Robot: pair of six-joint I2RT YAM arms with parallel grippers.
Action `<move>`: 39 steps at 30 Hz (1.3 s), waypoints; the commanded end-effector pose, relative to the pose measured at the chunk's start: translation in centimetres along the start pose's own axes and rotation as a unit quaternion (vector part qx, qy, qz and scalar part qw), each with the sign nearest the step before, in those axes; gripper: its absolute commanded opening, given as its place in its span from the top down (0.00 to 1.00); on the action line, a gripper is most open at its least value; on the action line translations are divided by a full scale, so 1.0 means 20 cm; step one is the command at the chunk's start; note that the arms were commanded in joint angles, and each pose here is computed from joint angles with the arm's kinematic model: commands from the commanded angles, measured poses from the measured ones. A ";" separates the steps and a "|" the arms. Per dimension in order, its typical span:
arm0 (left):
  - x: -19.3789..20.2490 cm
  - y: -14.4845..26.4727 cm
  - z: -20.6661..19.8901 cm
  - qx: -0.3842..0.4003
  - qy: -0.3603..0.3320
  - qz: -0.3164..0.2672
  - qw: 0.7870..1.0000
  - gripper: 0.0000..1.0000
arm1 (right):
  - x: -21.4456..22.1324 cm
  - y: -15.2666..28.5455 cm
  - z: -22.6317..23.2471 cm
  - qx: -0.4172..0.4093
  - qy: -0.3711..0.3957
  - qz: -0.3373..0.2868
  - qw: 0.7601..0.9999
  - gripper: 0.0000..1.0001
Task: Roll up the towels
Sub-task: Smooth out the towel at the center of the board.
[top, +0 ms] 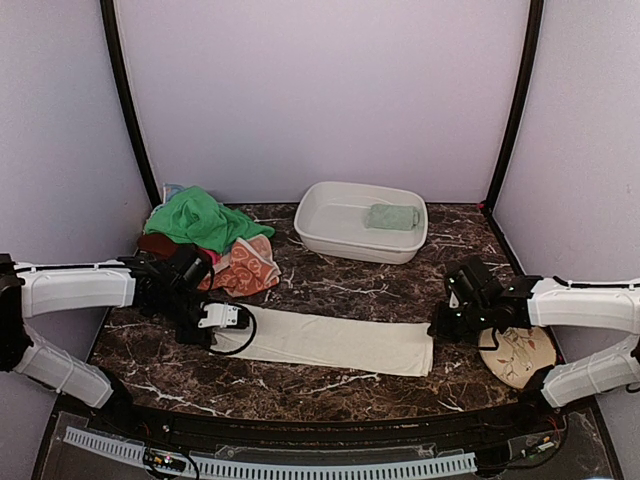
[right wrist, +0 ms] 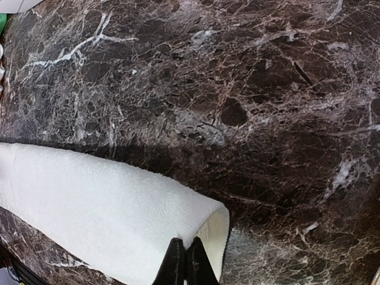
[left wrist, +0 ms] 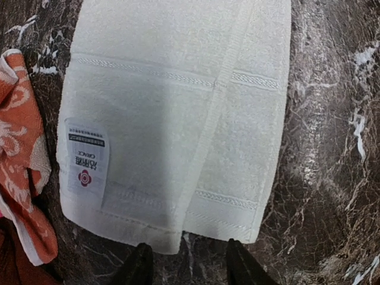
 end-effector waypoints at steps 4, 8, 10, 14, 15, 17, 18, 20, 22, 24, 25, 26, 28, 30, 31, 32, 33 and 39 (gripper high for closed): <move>-0.02 -0.05 0.00 -0.043 -0.084 0.006 0.995 0.51 | -0.04 0.01 0.05 -0.019 -0.003 -0.006 1.000 1.00; -0.01 -0.10 0.03 -0.066 -0.107 0.017 0.992 0.54 | -0.04 0.01 0.05 -0.022 -0.003 -0.004 1.000 1.00; -0.01 -0.13 0.05 -0.083 -0.121 0.025 0.989 0.59 | -0.04 0.01 0.06 -0.024 -0.003 -0.003 1.000 1.00; -0.01 -0.13 0.10 -0.114 -0.130 0.031 0.985 0.68 | -0.04 0.01 0.05 -0.022 -0.002 -0.001 1.000 1.00; -0.02 -0.12 0.10 -0.116 -0.129 0.027 0.984 0.69 | -0.04 0.01 0.05 -0.022 -0.003 -0.001 1.000 1.00; -0.04 -0.09 0.11 -0.118 -0.129 0.019 0.985 0.73 | -0.05 0.01 0.05 -0.021 -0.002 -0.002 1.000 1.00; -0.05 -0.08 0.11 -0.120 -0.128 0.015 0.984 0.76 | -0.04 0.01 0.05 -0.020 -0.002 -0.001 1.000 1.00; -0.06 -0.06 0.12 -0.125 -0.127 0.009 0.984 0.83 | -0.05 0.01 0.05 -0.020 -0.003 -0.001 1.000 1.00; -0.07 -0.04 0.13 -0.130 -0.123 0.005 0.984 0.90 | -0.05 0.01 0.05 -0.021 -0.003 -0.002 1.000 1.00; -0.08 -0.04 0.13 -0.131 -0.120 0.003 0.984 0.97 | -0.06 0.01 0.05 -0.021 -0.004 -0.002 1.000 1.00; -0.08 -0.03 0.13 -0.132 -0.117 0.003 0.984 1.00 | -0.06 0.01 0.05 -0.021 -0.004 -0.001 1.000 1.00; -0.08 -0.03 0.13 -0.132 -0.116 0.002 0.984 1.00 | -0.07 0.01 0.05 -0.022 -0.004 -0.002 1.000 1.00; -0.08 -0.02 0.14 -0.132 -0.111 0.002 0.985 1.00 | -0.08 0.02 0.05 -0.022 -0.006 -0.001 1.000 1.00; -0.09 0.00 0.14 -0.129 -0.108 -0.001 0.986 1.00 | -0.08 0.02 0.04 -0.021 -0.006 -0.001 1.000 1.00; -0.10 0.01 0.14 -0.126 -0.105 -0.002 0.986 1.00 | -0.09 0.02 0.04 -0.021 -0.007 -0.002 1.000 1.00; -0.10 0.02 0.13 -0.122 -0.103 -0.003 0.987 1.00 | -0.09 0.02 0.04 -0.022 -0.007 -0.002 1.000 1.00; -0.10 0.03 0.12 -0.115 -0.100 -0.001 0.988 1.00 | -0.10 0.02 0.04 -0.021 -0.008 -0.002 1.000 1.00; -0.03 0.00 0.03 -0.072 -0.111 0.016 0.991 0.75 | -0.09 0.01 0.02 -0.017 -0.012 0.006 1.000 1.00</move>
Point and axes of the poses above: each gripper's point midway between its finger pads, its own y axis back along the fingers, its own z axis along the line the jaws close on, x = y × z, the point moved 2 cm from there along y, back along the fingers, and after that the axes turned 8 degrees about y, right-handed, at the moved point
